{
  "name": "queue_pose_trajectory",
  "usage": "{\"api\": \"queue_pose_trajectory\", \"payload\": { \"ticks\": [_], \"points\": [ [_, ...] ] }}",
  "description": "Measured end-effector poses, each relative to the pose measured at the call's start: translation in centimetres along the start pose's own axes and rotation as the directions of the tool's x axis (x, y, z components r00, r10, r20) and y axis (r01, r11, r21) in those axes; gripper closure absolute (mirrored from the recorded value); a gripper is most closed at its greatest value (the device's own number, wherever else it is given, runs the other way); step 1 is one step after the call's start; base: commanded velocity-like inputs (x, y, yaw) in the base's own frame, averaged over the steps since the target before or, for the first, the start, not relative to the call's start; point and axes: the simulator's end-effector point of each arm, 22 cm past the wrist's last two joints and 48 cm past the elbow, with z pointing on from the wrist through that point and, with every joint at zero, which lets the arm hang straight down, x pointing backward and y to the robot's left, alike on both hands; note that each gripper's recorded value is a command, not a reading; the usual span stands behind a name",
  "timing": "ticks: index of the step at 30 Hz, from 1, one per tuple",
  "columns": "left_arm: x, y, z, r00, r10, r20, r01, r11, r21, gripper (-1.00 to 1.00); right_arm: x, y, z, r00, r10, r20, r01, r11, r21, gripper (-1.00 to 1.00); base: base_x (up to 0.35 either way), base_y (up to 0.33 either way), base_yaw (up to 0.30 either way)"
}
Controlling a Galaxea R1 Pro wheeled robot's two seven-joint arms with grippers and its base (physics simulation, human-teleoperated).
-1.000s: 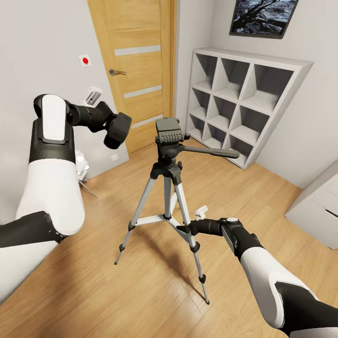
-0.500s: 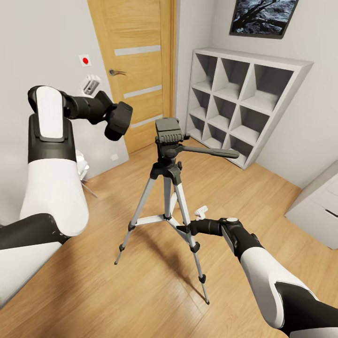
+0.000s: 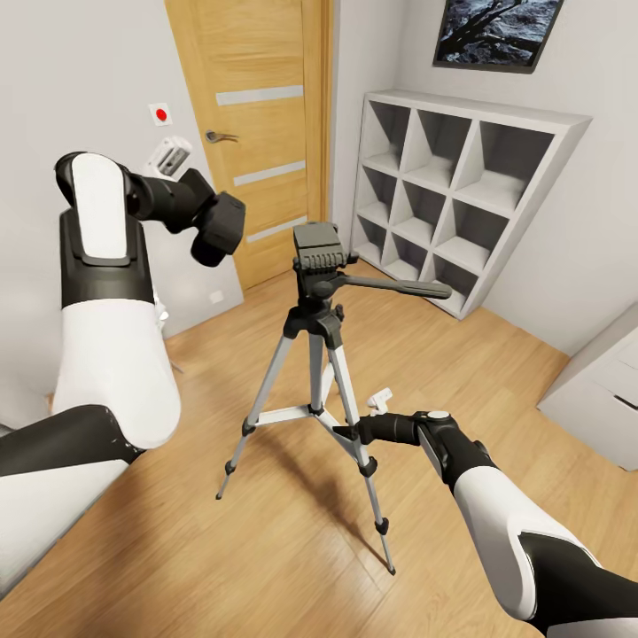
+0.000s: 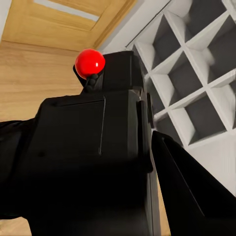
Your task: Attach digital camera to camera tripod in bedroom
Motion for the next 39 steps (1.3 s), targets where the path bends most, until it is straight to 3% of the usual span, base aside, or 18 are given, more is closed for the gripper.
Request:
{"api": "queue_pose_trajectory", "payload": {
  "ticks": [7, 13, 17, 21, 23, 24, 25, 29, 30, 34, 39],
  "points": [
    [-0.1, 0.6, -0.4, 1.0, -0.002, 0.011, 0.003, 0.998, -0.055, 1.0, 0.0, 0.0, 0.0, 1.0, 0.0, 0.0, 0.0, 1.0, 0.0, 1.0, 0.0, 0.0, 0.0],
    [0.1, 0.2, -0.4, 1.0, -0.002, 0.006, 0.002, 0.999, -0.041, 1.0, 0.0, 0.0, 0.0, 1.0, 0.0, 0.0, 0.0, 1.0, 0.0, 1.0, 0.0, 0.0, 0.0],
    [0.2, -0.8, -0.3, 1.0, 0.014, 0.004, -0.013, 1.0, -0.006, 1.0, 0.0, 0.0, 0.0, 1.0, 0.0, 0.0, 0.0, 1.0, 0.0, 1.0, 0.0, 0.0, 0.0],
    [0.1, -3.4, -0.4, 0.999, 0.033, 0.008, -0.034, 0.993, 0.109, 1.0, 0.0, 0.0, 0.0, 1.0, 0.0, 0.0, 0.0, 1.0, 0.0, 1.0, 0.0, 0.0, 0.0],
    [0.0, -7.1, -1.2, 0.999, 0.041, 0.008, -0.041, 0.956, 0.292, 1.0, 0.0, 0.0, 0.0, 1.0, 0.0, 0.0, 0.0, 1.0, 0.0, 1.0, 0.0, 0.0, 0.0],
    [0.0, -9.3, -2.0, 0.999, 0.049, 0.001, -0.044, 0.902, 0.429, 1.0, 0.0, 0.0, 0.0, 1.0, -0.001, 0.0, 0.001, 1.0, 0.0, 1.0, 0.0, 0.0, 0.0],
    [0.1, -10.7, -2.8, 0.999, 0.045, -0.011, -0.033, 0.853, 0.52, 1.0, 0.0, 0.0, 0.0, 1.0, -0.001, 0.0, 0.001, 1.0, 0.001, 1.0, 0.0, 0.0, 0.0],
    [0.6, -11.8, -3.6, 0.998, 0.048, -0.041, -0.011, 0.775, 0.632, 1.0, 0.0, 0.0, 0.0, 1.0, -0.001, 0.0, 0.001, 1.0, 0.0, 1.0, 0.0, 0.0, 0.0],
    [0.8, -12.2, -3.9, 0.997, 0.046, -0.056, 0.003, 0.745, 0.667, 1.0, 0.0, 0.0, 0.0, 1.0, -0.001, 0.0, 0.001, 1.0, 0.0, 1.0, 0.0, 0.0, 0.0],
    [0.9, -12.7, -4.6, 0.997, 0.044, -0.066, 0.016, 0.703, 0.711, 1.0, 0.0, 0.0, 0.0, 1.0, 0.0, 0.0, 0.0, 1.0, 0.0, 1.0, 0.0, 0.0, 0.0],
    [0.3, -13.2, -5.5, 0.998, 0.049, -0.042, -0.003, 0.683, 0.73, 1.0, 0.0, 0.0, 0.0, 1.0, 0.0, 0.0, 0.0, 1.0, 0.0, 1.0, 0.0, 0.0, 0.0]
  ]
}}
